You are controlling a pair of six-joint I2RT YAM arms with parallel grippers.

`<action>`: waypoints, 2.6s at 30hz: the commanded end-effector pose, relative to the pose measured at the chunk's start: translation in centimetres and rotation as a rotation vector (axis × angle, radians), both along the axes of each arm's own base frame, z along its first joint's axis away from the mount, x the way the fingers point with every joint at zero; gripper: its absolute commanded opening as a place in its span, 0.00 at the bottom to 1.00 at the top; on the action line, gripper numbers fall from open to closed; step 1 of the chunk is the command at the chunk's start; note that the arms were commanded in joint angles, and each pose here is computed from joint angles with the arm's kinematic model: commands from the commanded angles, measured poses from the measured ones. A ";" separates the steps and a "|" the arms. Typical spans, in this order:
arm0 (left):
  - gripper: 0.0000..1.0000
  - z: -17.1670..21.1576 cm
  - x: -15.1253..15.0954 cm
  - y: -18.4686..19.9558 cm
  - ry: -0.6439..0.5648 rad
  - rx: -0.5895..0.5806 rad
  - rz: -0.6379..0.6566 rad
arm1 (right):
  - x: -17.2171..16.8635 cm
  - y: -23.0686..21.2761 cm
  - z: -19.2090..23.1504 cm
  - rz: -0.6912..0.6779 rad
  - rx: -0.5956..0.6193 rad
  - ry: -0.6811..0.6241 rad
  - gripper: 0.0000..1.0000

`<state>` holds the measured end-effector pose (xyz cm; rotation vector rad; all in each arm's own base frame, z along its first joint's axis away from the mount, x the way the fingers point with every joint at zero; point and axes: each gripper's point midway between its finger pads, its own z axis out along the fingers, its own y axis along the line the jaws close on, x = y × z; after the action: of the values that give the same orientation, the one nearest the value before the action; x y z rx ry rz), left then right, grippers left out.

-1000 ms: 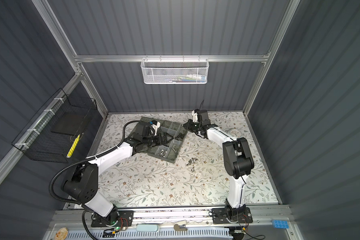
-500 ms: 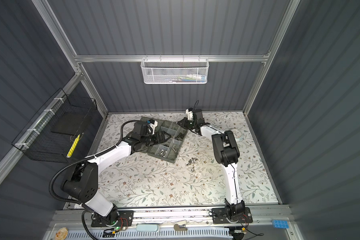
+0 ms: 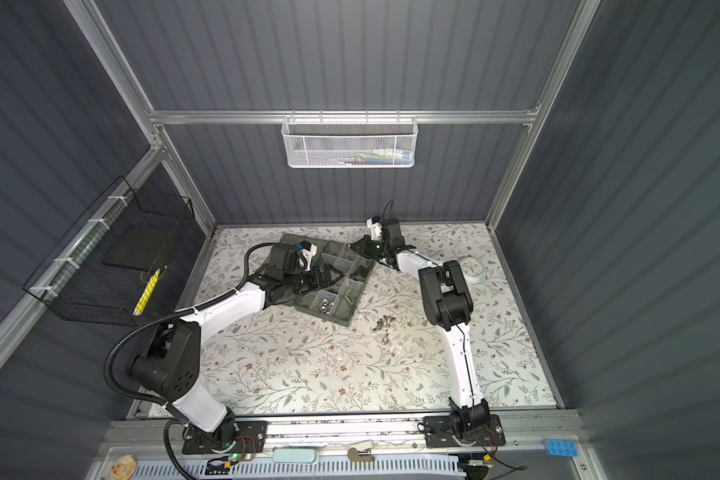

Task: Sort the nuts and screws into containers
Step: 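Lift the silver nut with the right gripper and carry it toward the box, then lower the silver nut into a box compartment and open the right gripper, then withdraw the open right gripper from the box back over the nut pile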

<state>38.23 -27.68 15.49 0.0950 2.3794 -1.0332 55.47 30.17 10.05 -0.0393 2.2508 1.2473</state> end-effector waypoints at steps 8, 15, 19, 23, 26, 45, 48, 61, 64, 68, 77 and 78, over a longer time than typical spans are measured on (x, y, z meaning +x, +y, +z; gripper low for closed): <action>1.00 0.1 0.2 -0.4 0.010 -0.029 -0.009 | -0.3 0.6 -2.2 0.023 -0.048 0.042 0.03; 1.00 0.1 0.2 -0.3 0.008 -0.029 -0.008 | -0.5 0.7 -3.1 0.022 -0.058 0.068 0.04; 1.00 0.1 0.2 -0.3 0.009 -0.028 -0.008 | -0.5 0.5 -3.4 0.017 -0.071 0.073 0.04; 1.00 0.0 0.2 -0.3 0.012 -0.028 -0.007 | -0.5 0.5 -3.4 0.018 -0.071 0.072 0.07; 1.00 0.1 0.2 -0.3 0.009 -0.029 -0.009 | -0.6 0.5 -3.5 0.019 -0.073 0.075 0.08; 1.00 0.0 0.2 -0.4 0.012 -0.034 -0.008 | -0.6 0.5 -3.4 0.019 -0.070 0.076 0.20; 1.00 0.0 0.2 -0.4 0.012 -0.034 -0.008 | -0.6 0.5 -3.4 0.018 -0.069 0.075 0.21; 1.00 0.5 0.3 -0.1 -0.010 -0.019 0.000 | -0.9 -0.8 1.2 -0.012 -0.014 -0.054 0.36; 1.00 0.7 0.5 0.3 -0.029 0.012 0.011 | -1.5 -2.0 3.3 -0.027 0.000 -0.113 0.41; 1.00 0.5 0.5 0.8 -0.029 0.042 0.020 | -2.4 -4.3 4.4 -0.078 0.011 -0.138 0.47; 1.00 0.5 1.5 1.4 -0.017 0.105 0.060 | -5.5 -9.2 4.1 -0.177 0.022 -0.061 0.71; 1.00 0.6 1.6 1.4 -0.014 0.103 0.064 | -5.9 -9.7 4.0 -0.183 -0.009 -0.055 0.74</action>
<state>39.15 -26.67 15.61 0.0615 2.4009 -0.9214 50.07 21.25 12.64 0.1265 2.1716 1.1635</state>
